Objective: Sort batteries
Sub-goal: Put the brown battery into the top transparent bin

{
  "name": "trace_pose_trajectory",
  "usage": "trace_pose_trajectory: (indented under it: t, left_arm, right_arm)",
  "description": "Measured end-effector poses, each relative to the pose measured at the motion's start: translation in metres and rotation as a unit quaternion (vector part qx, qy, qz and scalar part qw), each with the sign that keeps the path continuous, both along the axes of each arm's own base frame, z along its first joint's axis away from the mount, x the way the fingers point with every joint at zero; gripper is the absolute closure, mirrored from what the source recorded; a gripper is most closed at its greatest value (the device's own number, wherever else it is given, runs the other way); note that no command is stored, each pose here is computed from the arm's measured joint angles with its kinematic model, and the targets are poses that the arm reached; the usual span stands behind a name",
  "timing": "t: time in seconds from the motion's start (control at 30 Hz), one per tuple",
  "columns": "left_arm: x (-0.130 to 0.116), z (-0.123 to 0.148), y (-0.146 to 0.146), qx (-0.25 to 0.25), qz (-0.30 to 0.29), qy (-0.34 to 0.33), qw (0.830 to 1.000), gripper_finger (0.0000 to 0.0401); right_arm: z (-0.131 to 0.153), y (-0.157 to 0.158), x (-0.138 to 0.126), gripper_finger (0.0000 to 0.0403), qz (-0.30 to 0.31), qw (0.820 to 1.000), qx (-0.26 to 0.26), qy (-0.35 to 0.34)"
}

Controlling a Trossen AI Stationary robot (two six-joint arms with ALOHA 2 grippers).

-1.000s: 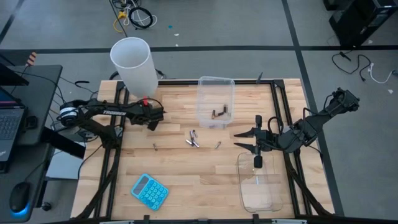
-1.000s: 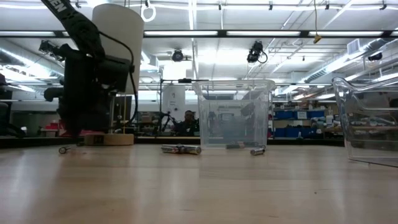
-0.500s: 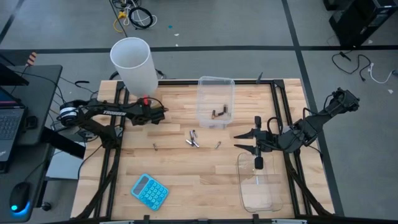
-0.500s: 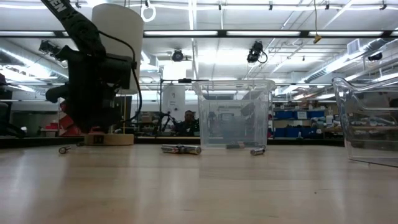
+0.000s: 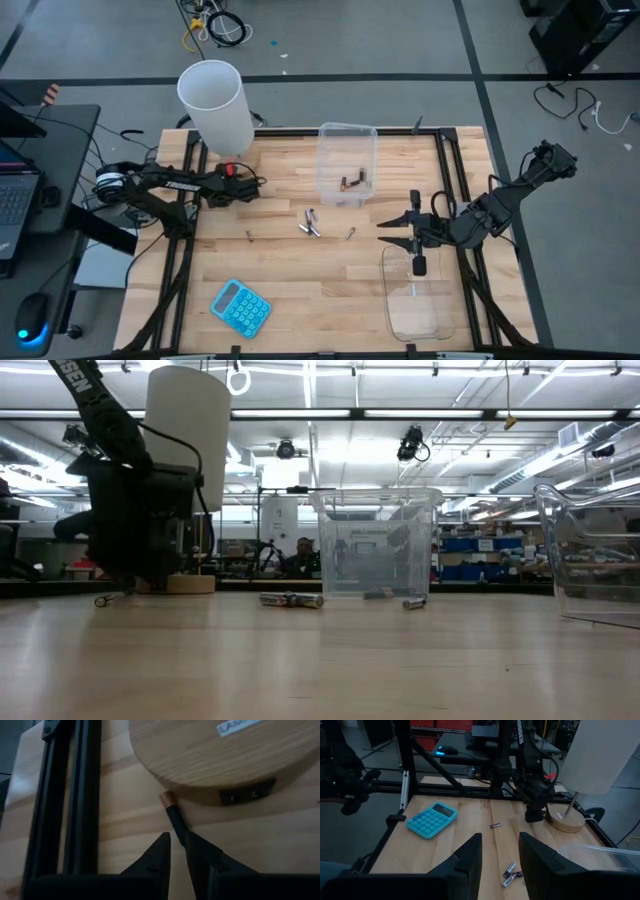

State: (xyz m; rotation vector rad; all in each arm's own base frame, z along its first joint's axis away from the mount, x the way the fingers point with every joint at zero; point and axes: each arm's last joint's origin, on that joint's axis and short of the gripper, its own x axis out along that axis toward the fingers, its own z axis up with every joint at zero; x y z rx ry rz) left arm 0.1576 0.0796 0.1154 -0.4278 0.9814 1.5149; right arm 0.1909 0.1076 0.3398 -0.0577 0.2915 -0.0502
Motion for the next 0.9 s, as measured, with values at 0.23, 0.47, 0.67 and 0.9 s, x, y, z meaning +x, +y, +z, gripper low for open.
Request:
trace_pose_trajectory:
  t: [0.23,0.47,0.67,0.9]
  left_arm:
    - [0.0015,-0.0004,0.0005,0.003,0.000,-0.009,1.000,0.0338]
    - [0.0043,-0.0003,0.0020,0.016,0.000,-0.024,1.000,0.0338]
    - [0.0040,-0.0002,0.0022,0.020,0.001,-0.021,1.000,0.0338]
    - [0.0035,0.0003,0.0026,0.030,0.002,-0.016,0.999,0.0338]
  right_arm:
    - [0.0003,0.0000,0.0001,0.0288,-0.001,1.000,0.004,-0.002]
    - [0.0005,0.0001,0.0002,0.0288,-0.001,1.000,0.005,-0.003]
    - [0.0006,0.0001,0.0002,0.0288,-0.002,1.000,0.007,-0.003]
    - [0.0006,0.0001,0.0002,0.0288,-0.002,1.000,0.007,-0.003]
